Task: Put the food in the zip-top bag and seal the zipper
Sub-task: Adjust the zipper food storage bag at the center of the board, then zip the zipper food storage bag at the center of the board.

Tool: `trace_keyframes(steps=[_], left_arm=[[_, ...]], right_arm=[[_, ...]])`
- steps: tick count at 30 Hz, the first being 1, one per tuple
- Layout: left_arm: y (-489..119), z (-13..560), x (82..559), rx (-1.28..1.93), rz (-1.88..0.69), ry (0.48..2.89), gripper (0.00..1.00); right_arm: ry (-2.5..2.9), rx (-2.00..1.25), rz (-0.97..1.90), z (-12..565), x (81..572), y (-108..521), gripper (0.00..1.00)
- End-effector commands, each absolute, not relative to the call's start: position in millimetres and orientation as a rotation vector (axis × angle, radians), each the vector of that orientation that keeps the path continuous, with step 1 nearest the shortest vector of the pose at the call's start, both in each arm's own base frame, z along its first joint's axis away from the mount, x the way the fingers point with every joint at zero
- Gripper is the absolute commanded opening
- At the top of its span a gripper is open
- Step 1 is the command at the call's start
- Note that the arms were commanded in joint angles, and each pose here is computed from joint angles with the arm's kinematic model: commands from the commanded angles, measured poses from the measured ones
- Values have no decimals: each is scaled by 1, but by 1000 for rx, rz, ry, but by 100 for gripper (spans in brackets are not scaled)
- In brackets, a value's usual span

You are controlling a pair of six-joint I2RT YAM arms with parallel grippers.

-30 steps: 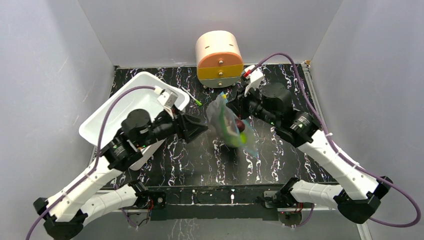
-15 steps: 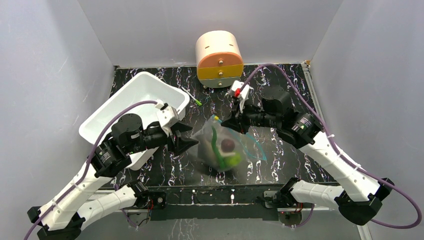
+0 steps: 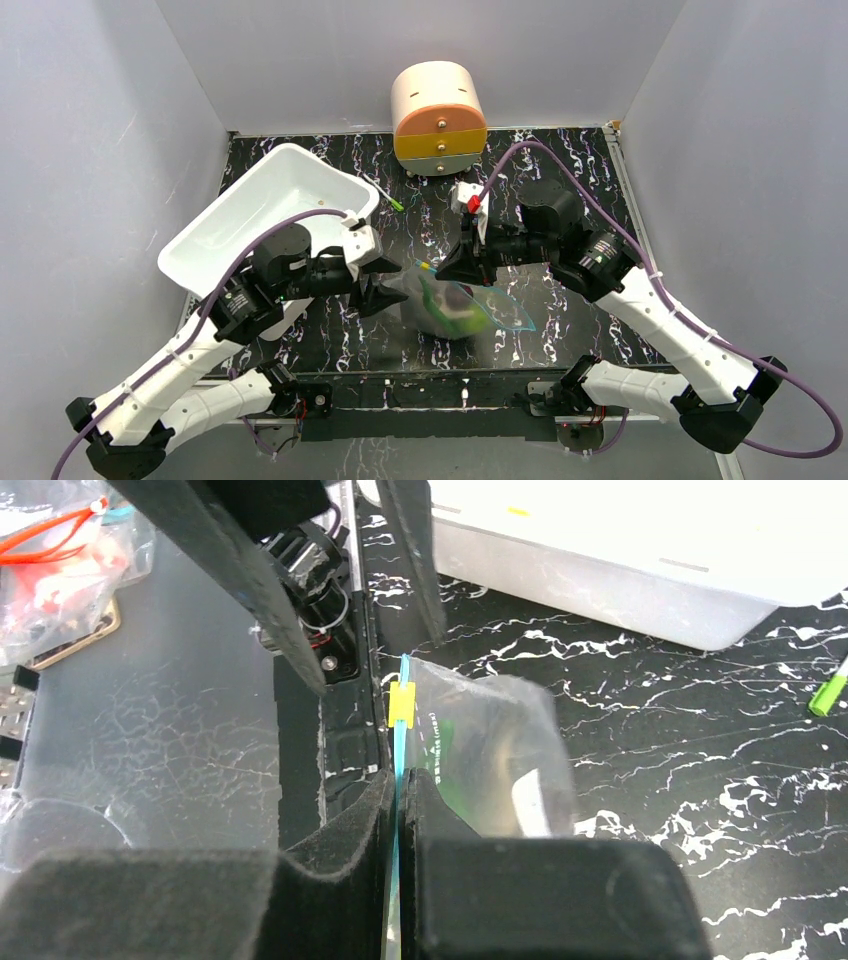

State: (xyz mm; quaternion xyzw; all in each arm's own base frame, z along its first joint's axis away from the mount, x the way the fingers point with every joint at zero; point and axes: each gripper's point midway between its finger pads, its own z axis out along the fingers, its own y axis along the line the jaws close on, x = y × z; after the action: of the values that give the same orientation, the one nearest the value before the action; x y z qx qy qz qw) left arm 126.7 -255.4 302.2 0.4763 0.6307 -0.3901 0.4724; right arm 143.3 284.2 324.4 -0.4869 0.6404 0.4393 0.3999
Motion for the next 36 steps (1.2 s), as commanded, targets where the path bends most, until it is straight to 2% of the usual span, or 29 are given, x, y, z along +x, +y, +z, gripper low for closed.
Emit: trace_keyframes(steps=[1, 8, 11, 13, 18, 19, 23, 25, 28, 34, 36], left_arm=[[-264, 319, 129, 1189, -961, 1449, 53], [-278, 323, 130, 1196, -1007, 1363, 53], [-284, 317, 125, 1247, -1046, 1357, 48], [-288, 315, 121, 1279, -1081, 1351, 40], [-290, 313, 118, 1288, -1110, 1343, 2], [-290, 313, 118, 1285, -1112, 1339, 0], [-287, 318, 119, 1237, -1106, 1326, 0], [-285, 317, 121, 1211, -1094, 1336, 0], [-284, 314, 123, 1179, -1093, 1349, 0], [-287, 313, 125, 1165, -1104, 1346, 0], [-287, 311, 126, 1167, -1097, 1346, 0]], right_arm=[[1394, -1279, 1163, 360, 129, 290, 0], [1364, -1300, 1162, 362, 127, 291, 0], [1370, -1306, 1158, 359, 127, 290, 0], [1373, -1308, 1151, 357, 127, 290, 0], [1376, -1310, 1149, 354, 126, 289, 0], [1386, -1306, 1144, 352, 128, 289, 0], [1438, -1225, 1085, 351, 139, 284, 0], [1433, -1161, 1069, 355, 144, 283, 12], [1383, -1112, 1089, 361, 143, 284, 23], [1346, -1129, 1102, 363, 143, 292, 36], [1321, -1152, 1103, 363, 142, 295, 37]])
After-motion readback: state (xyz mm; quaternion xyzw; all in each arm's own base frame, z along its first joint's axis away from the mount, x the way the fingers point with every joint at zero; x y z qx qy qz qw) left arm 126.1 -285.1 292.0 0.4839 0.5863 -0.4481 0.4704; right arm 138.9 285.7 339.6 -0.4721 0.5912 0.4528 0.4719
